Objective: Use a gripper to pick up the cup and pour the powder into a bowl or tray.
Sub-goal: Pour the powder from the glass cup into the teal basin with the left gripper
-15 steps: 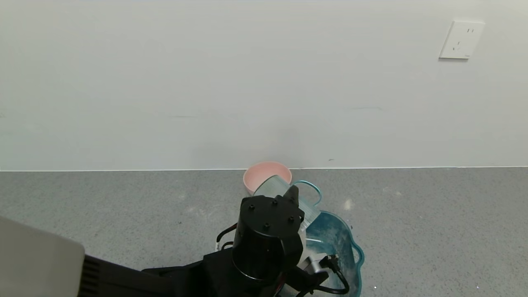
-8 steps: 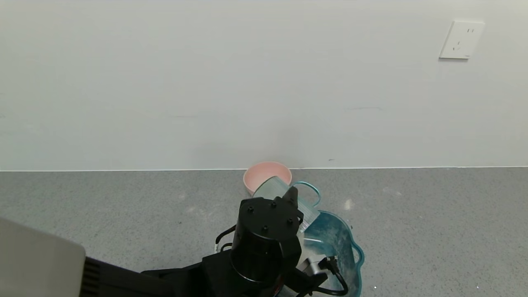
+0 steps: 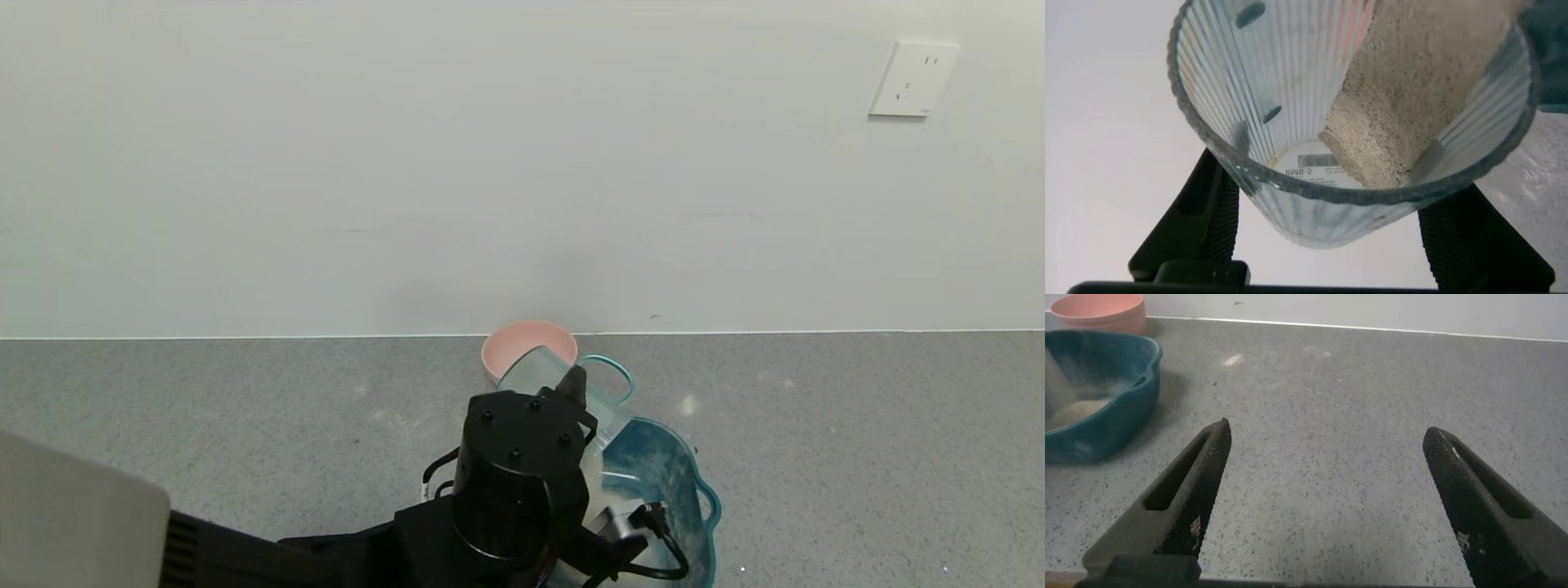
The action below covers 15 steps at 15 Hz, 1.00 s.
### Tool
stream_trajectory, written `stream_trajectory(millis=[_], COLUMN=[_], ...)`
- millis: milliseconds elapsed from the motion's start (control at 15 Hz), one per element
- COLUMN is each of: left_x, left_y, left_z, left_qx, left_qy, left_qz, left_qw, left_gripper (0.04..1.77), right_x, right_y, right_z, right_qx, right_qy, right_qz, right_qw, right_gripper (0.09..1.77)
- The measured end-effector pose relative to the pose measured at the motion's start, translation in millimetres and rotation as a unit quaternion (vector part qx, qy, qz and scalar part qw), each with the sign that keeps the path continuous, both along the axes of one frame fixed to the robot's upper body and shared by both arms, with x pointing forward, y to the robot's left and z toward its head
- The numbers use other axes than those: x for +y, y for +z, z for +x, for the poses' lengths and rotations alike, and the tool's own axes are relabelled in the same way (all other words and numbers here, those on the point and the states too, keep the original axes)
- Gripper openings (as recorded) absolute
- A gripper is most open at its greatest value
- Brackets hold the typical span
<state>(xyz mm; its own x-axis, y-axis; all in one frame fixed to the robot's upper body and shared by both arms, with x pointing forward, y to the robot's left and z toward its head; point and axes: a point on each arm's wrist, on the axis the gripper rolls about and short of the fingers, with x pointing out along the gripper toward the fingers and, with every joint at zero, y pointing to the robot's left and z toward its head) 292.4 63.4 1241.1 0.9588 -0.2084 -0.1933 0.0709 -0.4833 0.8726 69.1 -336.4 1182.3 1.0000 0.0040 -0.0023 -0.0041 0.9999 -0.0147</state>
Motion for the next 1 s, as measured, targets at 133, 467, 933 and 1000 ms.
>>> stream_trajectory(millis=[133, 467, 933, 1000], left_x=[2.0, 5.4, 13.1, 15.5], left_y=[0.4, -0.5, -0.6, -0.5], left_z=[0.8, 1.4, 0.0, 0.0], left_qx=[-0.003, 0.015, 0.045, 0.048], left_qy=[0.002, 0.021, 0.054, 0.058], left_qz=[-0.006, -0.085, -0.214, -0.225], left_qw=[1.0000, 0.9961, 0.9744, 0.9714], left_gripper=[1.26, 1.26, 1.26, 1.26], right_x=[0.0, 0.0, 0.0, 0.0], right_y=[0.0, 0.0, 0.0, 0.0], right_z=[0.0, 0.0, 0.0, 0.0], right_qx=[0.000, 0.000, 0.000, 0.000], right_qy=[0.000, 0.000, 0.000, 0.000], right_qz=[0.000, 0.000, 0.000, 0.000], right_qw=[1.000, 1.000, 1.000, 1.000], right_gripper=[1.71, 1.71, 1.71, 1.71])
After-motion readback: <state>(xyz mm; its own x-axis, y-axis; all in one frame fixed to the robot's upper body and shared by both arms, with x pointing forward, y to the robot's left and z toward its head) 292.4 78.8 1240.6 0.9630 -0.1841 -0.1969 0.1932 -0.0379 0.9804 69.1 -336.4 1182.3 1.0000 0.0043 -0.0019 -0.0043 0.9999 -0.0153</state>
